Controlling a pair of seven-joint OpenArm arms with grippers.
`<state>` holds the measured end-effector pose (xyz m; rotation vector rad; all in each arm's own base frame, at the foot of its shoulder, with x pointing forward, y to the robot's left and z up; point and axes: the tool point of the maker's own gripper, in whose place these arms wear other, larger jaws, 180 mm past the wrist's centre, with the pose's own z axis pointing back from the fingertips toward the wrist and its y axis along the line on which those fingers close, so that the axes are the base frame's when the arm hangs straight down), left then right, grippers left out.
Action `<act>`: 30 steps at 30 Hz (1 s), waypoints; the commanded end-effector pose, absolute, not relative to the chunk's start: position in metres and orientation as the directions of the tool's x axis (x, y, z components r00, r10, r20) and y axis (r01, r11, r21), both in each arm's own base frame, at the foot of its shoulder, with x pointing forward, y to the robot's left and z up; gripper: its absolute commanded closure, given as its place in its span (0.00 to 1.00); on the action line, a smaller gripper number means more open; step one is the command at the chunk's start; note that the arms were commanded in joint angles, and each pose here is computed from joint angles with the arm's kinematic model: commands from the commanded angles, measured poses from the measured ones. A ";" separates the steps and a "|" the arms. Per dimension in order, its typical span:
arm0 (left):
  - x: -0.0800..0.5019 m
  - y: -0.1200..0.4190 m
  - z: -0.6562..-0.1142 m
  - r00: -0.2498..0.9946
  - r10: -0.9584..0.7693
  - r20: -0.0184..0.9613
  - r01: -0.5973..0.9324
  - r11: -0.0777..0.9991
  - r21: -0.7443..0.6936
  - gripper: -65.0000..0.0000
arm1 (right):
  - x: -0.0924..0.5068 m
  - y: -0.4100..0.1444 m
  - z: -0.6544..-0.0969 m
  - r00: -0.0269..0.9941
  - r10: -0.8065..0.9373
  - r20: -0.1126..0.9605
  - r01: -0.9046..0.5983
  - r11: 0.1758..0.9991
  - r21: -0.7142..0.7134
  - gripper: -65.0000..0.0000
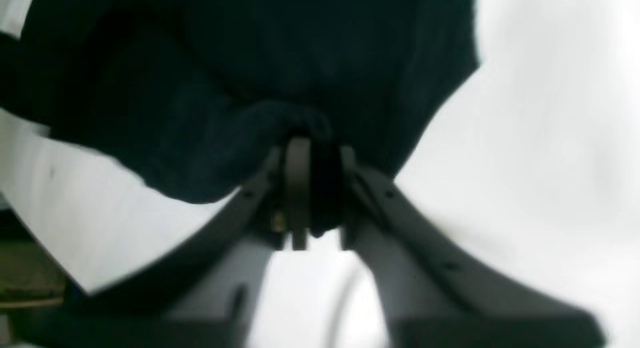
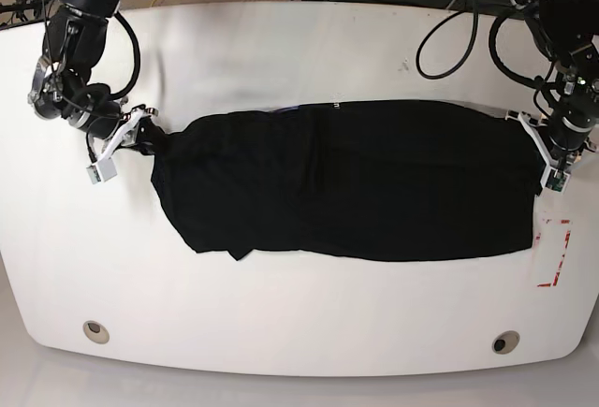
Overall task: Fold the T-shirt properly
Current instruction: 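Pull both grippers apart to stretch the shirt flat on the table, then release the right gripper and raise it off the shirt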
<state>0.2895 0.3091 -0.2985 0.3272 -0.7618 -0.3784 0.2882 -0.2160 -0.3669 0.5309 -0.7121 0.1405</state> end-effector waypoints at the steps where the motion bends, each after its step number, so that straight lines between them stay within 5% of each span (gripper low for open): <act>1: 0.291 0.310 -0.290 0.640 -0.457 0.618 0.207 0.877 0.434 1.00 | 0.284 -0.217 -0.364 0.740 -0.067 0.669 -0.298 0.859 0.416 0.60; 4: 0.282 0.311 -0.301 0.660 -0.452 0.600 0.220 0.880 0.421 1.00 | 0.269 -0.217 -0.375 0.750 -0.088 0.655 -0.277 0.858 0.433 0.43; 6: 0.279 0.312 -0.306 0.670 -0.448 0.592 0.223 0.882 0.415 1.00 | 0.260 -0.216 -0.378 0.755 -0.091 0.650 -0.270 0.859 0.435 0.40; 18: 0.270 0.314 -0.323 0.704 -0.429 0.566 0.234 0.892 0.386 1.00 | 0.222 -0.185 -0.344 0.680 0.177 0.711 -0.439 0.876 0.202 0.41; 30: 0.271 0.314 -0.323 0.705 -0.426 0.567 0.233 0.894 0.383 1.00 | 0.226 -0.128 -0.372 0.512 0.532 0.675 -0.605 0.781 -0.156 0.41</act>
